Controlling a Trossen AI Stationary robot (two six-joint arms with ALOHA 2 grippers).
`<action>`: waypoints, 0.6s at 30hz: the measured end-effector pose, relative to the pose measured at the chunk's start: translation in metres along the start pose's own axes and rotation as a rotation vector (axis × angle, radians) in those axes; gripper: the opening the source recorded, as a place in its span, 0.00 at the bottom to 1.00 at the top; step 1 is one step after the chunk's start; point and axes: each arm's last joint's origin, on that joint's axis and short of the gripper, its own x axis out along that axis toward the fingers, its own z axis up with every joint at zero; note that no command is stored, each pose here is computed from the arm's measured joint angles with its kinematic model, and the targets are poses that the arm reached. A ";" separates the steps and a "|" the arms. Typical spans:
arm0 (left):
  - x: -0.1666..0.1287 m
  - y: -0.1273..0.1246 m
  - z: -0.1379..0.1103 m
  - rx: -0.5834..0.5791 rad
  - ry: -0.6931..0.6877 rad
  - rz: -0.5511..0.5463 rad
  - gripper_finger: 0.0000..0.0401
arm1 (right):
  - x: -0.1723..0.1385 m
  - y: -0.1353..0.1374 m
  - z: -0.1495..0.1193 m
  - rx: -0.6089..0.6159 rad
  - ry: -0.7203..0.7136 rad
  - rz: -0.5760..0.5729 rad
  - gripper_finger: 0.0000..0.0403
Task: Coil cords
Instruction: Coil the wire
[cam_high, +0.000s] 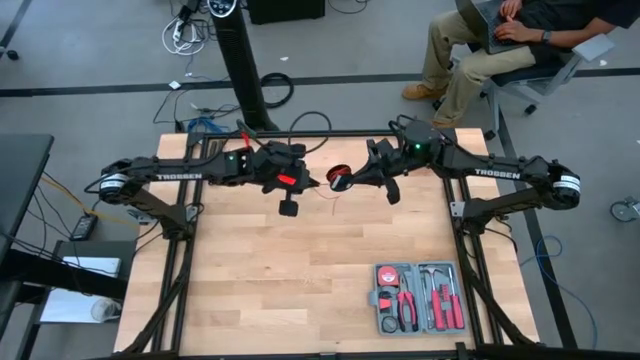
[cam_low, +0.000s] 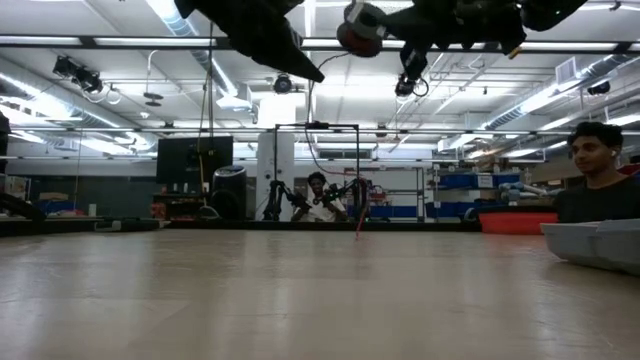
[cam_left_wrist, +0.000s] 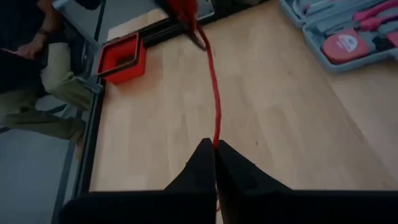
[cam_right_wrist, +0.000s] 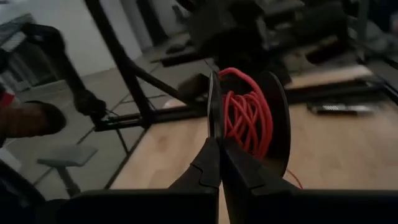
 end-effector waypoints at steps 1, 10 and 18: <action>0.000 0.000 -0.001 -0.001 0.008 -0.003 0.00 | 0.000 -0.001 -0.001 0.011 0.008 -0.016 0.00; 0.000 -0.007 -0.007 -0.003 0.084 -0.046 0.00 | -0.007 -0.013 -0.010 0.078 0.083 -0.128 0.00; -0.008 0.002 0.009 0.037 0.051 0.018 0.00 | -0.007 -0.011 -0.019 0.133 0.164 -0.118 0.00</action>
